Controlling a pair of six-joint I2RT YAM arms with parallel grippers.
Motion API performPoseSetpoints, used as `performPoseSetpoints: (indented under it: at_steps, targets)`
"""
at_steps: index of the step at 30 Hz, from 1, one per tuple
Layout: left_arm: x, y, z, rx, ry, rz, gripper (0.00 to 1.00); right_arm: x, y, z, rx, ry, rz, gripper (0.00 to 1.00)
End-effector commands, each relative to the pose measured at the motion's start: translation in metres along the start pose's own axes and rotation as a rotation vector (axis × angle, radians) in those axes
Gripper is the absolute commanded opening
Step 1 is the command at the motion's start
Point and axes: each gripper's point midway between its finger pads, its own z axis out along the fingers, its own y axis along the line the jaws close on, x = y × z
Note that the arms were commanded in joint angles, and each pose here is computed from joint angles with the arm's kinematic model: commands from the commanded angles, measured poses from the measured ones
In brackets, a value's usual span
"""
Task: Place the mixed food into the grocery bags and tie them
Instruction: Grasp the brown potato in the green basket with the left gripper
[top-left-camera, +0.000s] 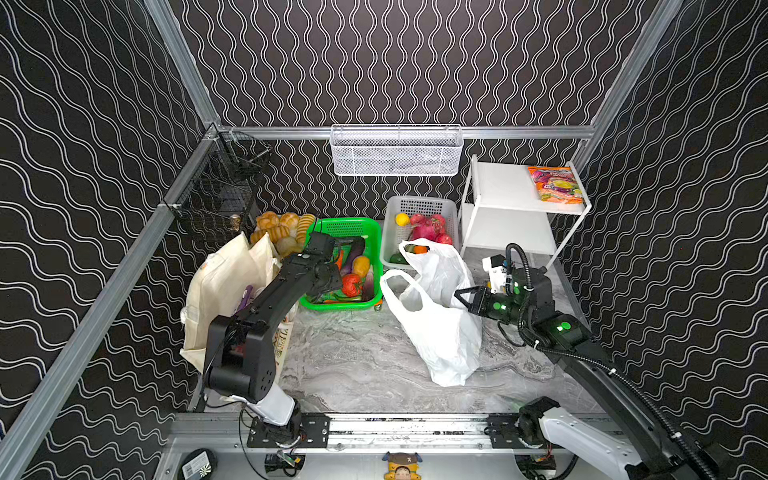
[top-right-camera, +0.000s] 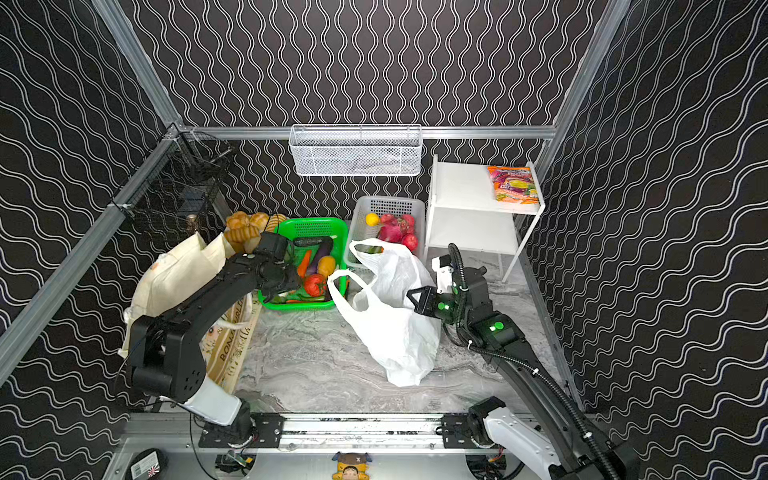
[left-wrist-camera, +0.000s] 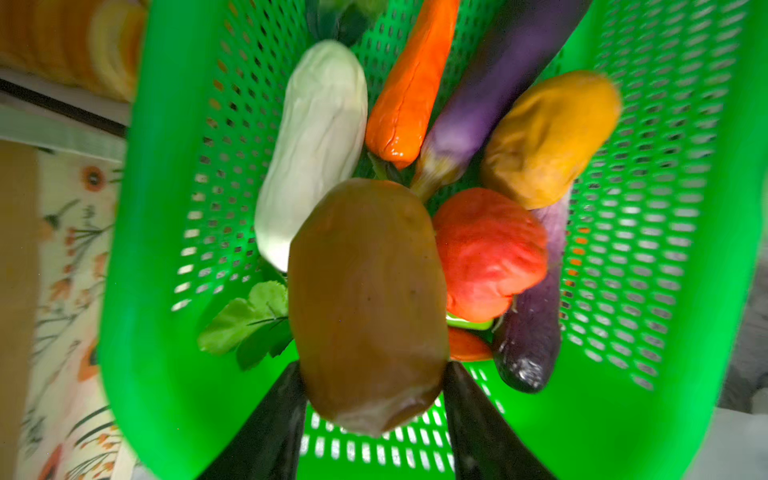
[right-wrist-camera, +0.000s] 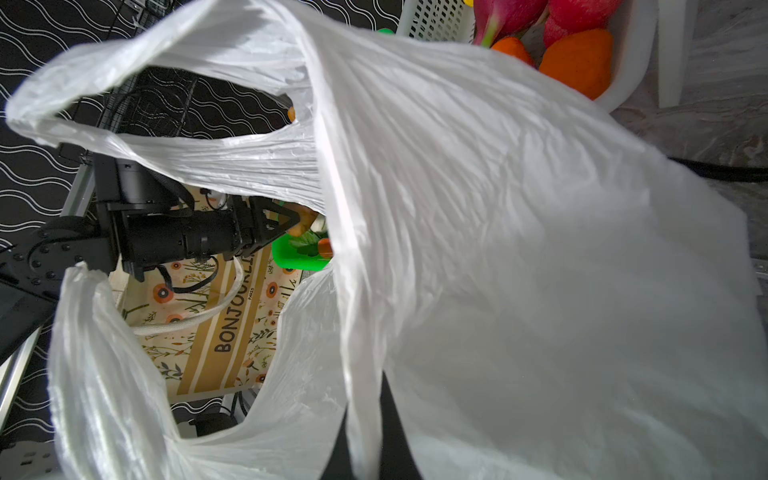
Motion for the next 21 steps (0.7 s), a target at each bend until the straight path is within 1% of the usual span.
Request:
performPoseSetpoints:
  at_steps: [1, 4, 6, 8, 11, 16, 19, 21]
  targets:
    - [-0.005, 0.000, -0.014, 0.020, -0.038, 0.033, 0.51, -0.007, 0.006, 0.001, -0.026, -0.026, 0.001, 0.00]
    - [-0.006, -0.017, -0.030, 0.133, -0.069, 0.069, 0.48, -0.006, 0.006, 0.002, -0.028, -0.022, 0.005, 0.00]
    - [-0.004, -0.029, -0.039, 0.214, -0.068, 0.086, 0.43, -0.006, 0.006, 0.003, -0.029, -0.021, 0.007, 0.00]
    - [-0.002, -0.036, -0.047, 0.264, -0.063, 0.100, 0.42, -0.006, 0.006, 0.003, -0.030, -0.019, 0.007, 0.00]
    - [-0.002, -0.038, -0.057, 0.288, -0.075, 0.108, 0.42, -0.007, 0.006, 0.005, -0.031, -0.019, 0.007, 0.00]
    - [0.000, -0.052, -0.072, 0.391, -0.097, 0.129, 0.42, -0.008, 0.006, 0.007, -0.033, -0.014, 0.003, 0.00]
    - [0.002, -0.049, -0.064, 0.374, -0.103, 0.138, 0.41, -0.008, 0.006, 0.009, -0.035, -0.009, 0.006, 0.00]
    - [0.005, -0.048, -0.051, 0.357, -0.074, 0.152, 0.42, -0.007, 0.006, 0.009, -0.038, -0.006, 0.008, 0.00]
